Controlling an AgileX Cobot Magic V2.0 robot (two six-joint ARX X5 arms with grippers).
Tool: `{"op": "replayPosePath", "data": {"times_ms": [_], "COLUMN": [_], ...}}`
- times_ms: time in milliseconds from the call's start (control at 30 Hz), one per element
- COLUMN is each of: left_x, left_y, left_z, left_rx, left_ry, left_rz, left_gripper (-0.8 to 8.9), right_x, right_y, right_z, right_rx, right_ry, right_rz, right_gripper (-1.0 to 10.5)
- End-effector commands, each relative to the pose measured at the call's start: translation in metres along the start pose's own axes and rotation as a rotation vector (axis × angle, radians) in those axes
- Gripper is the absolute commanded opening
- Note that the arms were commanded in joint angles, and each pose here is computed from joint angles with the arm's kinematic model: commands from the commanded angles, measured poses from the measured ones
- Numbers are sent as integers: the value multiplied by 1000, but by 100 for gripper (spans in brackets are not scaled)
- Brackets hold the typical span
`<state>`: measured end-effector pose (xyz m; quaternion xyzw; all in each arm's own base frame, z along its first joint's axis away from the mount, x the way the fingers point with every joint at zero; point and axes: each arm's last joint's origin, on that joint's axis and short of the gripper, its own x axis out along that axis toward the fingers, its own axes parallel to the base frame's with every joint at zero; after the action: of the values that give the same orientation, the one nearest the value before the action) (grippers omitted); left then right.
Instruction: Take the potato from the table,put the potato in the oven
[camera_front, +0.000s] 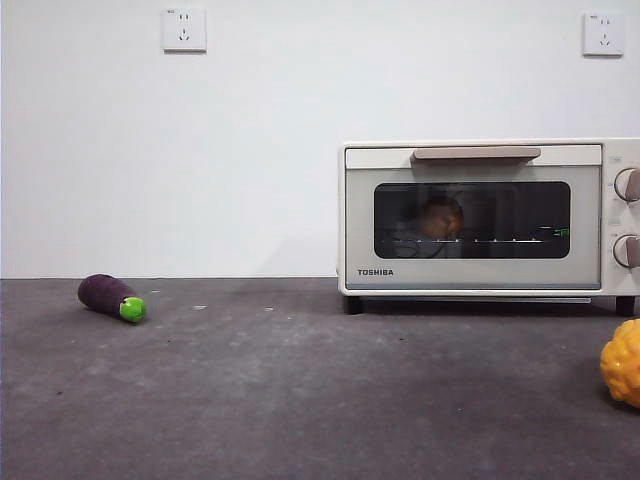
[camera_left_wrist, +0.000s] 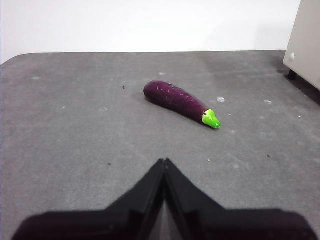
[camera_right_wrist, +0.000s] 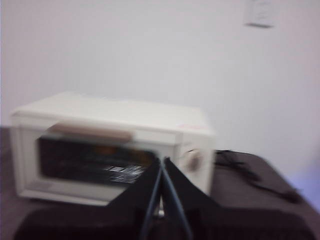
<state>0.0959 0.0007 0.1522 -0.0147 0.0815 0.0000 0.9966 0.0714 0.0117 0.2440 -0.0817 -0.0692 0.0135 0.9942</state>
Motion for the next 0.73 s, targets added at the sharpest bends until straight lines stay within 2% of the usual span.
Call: {"op": "replayPosePath", "data": {"times_ms": [33,167,300,433,633,733], "left_x": [1,1,2,2,2,2], "left_y": [0,0,0,0,0,0], "left_z": [-3,-3,-3,-4,-4,-4], "left_rx": [-7,-7,-7,-7,-7,-7], "left_ry": [6,12,16,18,18,18], "left_rz": [-7,-6,-6,-6,-6,-6], "left_gripper": [-3,-3,-3,-4,-3,-3], "right_x": [7,12,14,14,10,10], "right_y": [6,7,5,2,-8,-9], "right_z": [-26,-49,-66,-84,-97,-99], "right_rx": [-1,8,14,72,73,73], "right_ry": [-10,35,115,188,321,344], "right_rz": [61,47,-36,-95,-200,-206], "right_gripper": [2,2,2,2,2,2]}}
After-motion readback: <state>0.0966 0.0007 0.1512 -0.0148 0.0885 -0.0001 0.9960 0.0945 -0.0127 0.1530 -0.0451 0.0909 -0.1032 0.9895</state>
